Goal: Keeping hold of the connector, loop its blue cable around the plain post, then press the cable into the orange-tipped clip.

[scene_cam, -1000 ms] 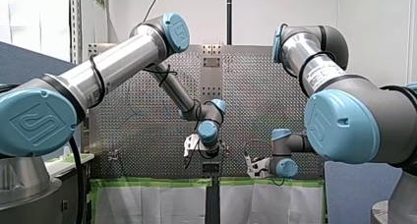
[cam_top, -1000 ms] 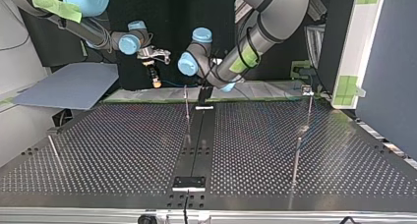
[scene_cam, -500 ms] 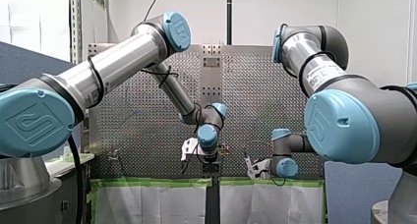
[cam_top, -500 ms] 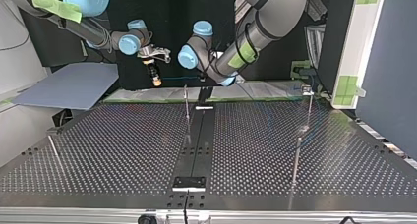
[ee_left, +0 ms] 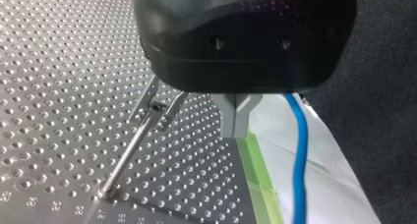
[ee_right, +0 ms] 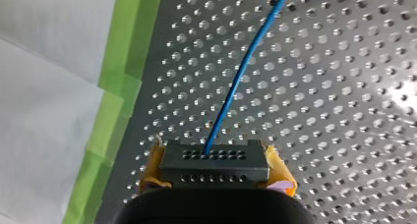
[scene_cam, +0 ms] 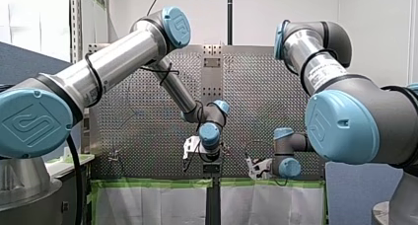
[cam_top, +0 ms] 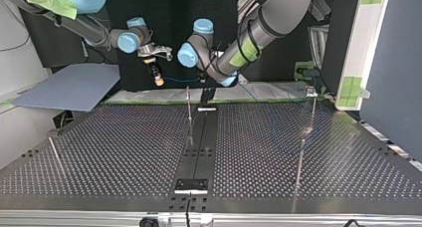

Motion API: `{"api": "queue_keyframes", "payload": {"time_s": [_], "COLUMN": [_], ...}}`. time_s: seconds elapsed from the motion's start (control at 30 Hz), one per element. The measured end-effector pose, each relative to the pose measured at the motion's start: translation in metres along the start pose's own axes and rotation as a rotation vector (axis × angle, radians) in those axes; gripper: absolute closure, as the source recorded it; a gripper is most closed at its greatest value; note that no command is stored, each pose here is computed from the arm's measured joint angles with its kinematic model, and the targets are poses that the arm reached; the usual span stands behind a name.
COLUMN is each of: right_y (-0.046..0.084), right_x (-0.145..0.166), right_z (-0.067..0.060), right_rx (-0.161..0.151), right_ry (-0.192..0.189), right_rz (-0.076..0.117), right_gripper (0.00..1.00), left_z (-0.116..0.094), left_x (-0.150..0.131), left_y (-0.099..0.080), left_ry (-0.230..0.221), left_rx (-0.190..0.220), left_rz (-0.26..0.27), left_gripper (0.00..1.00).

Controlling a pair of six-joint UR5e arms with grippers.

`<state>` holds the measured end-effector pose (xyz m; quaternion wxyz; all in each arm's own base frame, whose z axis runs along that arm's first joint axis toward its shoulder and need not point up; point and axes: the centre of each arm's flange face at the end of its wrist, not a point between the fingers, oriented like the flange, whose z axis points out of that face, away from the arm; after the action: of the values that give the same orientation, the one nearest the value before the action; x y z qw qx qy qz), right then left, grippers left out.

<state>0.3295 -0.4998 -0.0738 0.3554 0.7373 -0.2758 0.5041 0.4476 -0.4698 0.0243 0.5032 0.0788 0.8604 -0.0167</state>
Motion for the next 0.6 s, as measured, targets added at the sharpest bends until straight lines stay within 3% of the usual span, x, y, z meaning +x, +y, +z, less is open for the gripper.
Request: {"api": "queue_keyframes", "payload": {"time_s": [0.2, 0.43, 0.6], "right_y": [0.011, 0.029, 0.034], "right_x": [0.016, 0.019, 0.018], "right_z": [-0.005, -0.005, -0.005], "right_rx": [-0.018, -0.053, -0.062], "right_ry": [0.027, 0.033, 0.035], "right_rz": [0.008, 0.041, 0.05], "right_gripper": [1.0, 1.0, 1.0], "left_z": [0.0, 0.004, 0.009], "left_x": [-0.001, -0.003, -0.006], "left_y": [0.0, 0.003, 0.002], "left_ry": [-0.002, -0.017, -0.042], "left_rx": [0.0, -0.001, 0.006], "left_rz": [-0.002, -0.017, -0.035], "left_gripper": [0.99, 0.99, 0.99]}}
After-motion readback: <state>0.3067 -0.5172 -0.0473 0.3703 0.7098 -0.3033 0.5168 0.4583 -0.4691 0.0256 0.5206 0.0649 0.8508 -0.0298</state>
